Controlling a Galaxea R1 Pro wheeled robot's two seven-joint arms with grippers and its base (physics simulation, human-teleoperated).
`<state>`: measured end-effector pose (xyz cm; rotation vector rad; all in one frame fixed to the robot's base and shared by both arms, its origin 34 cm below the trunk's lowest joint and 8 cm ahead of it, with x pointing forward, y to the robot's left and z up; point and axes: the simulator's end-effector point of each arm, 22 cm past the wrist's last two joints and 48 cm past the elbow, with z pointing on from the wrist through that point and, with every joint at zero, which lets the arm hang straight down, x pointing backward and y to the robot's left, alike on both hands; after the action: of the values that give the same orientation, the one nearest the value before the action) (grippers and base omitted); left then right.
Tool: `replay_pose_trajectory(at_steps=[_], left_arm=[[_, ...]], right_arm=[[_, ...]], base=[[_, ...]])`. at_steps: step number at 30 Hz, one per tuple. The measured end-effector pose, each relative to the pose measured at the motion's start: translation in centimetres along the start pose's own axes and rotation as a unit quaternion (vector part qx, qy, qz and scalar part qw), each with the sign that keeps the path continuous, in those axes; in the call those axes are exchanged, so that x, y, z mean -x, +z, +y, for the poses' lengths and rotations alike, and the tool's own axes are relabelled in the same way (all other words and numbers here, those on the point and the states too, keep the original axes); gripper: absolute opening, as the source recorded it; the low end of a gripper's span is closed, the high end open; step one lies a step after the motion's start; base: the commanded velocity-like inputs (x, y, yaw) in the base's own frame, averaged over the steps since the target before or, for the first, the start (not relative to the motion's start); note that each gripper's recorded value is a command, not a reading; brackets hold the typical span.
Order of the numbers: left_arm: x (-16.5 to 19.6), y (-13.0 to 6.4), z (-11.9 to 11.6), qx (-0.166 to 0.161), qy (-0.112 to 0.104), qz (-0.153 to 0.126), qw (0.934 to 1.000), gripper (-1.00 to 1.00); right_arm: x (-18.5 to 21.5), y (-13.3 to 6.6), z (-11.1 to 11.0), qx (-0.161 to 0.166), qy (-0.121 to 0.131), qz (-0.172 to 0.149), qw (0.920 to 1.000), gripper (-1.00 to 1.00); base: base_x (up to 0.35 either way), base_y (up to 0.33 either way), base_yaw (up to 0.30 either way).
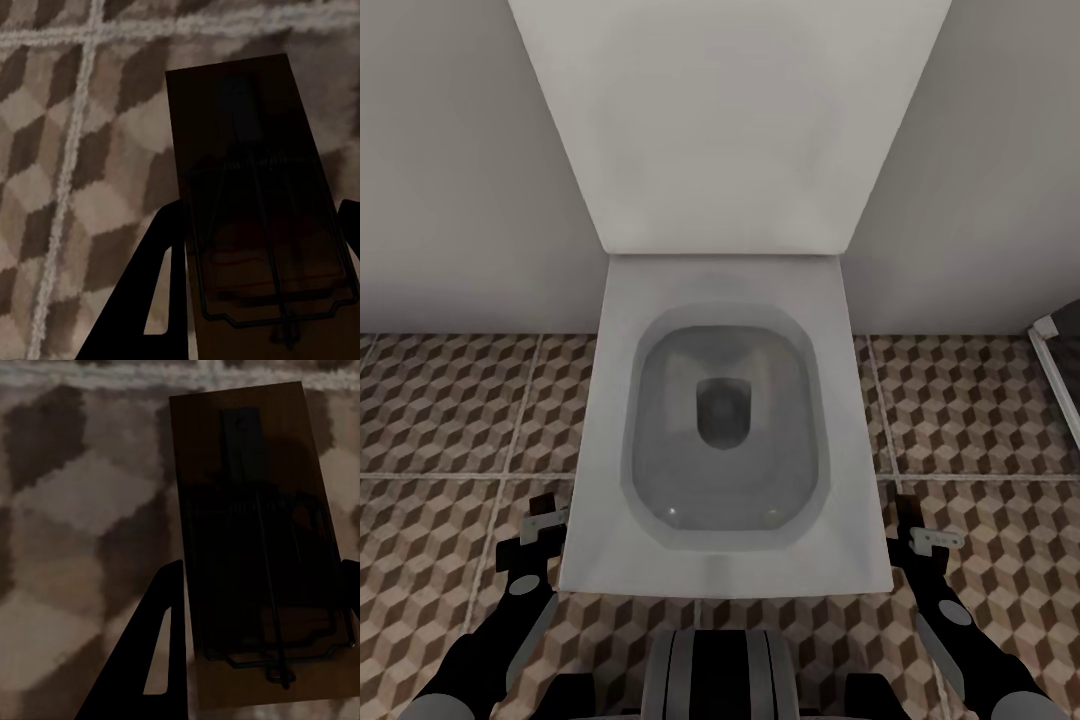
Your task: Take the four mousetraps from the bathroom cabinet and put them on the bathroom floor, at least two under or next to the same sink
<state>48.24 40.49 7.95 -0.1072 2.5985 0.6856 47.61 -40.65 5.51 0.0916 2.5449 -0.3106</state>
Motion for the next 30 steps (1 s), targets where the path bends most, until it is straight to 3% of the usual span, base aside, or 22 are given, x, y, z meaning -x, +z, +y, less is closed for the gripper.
replay_pose_trajectory(at_steps=[30], left_arm=[[0.00, -0.01, 0.48, 0.011, 0.000, 0.000, 0.9999, -1.00]], right_arm=[[-0.01, 0.00, -0.03, -0.001, 0.000, 0.000, 1.0000, -1.00]], base=[[0.000, 0.000, 0.000]])
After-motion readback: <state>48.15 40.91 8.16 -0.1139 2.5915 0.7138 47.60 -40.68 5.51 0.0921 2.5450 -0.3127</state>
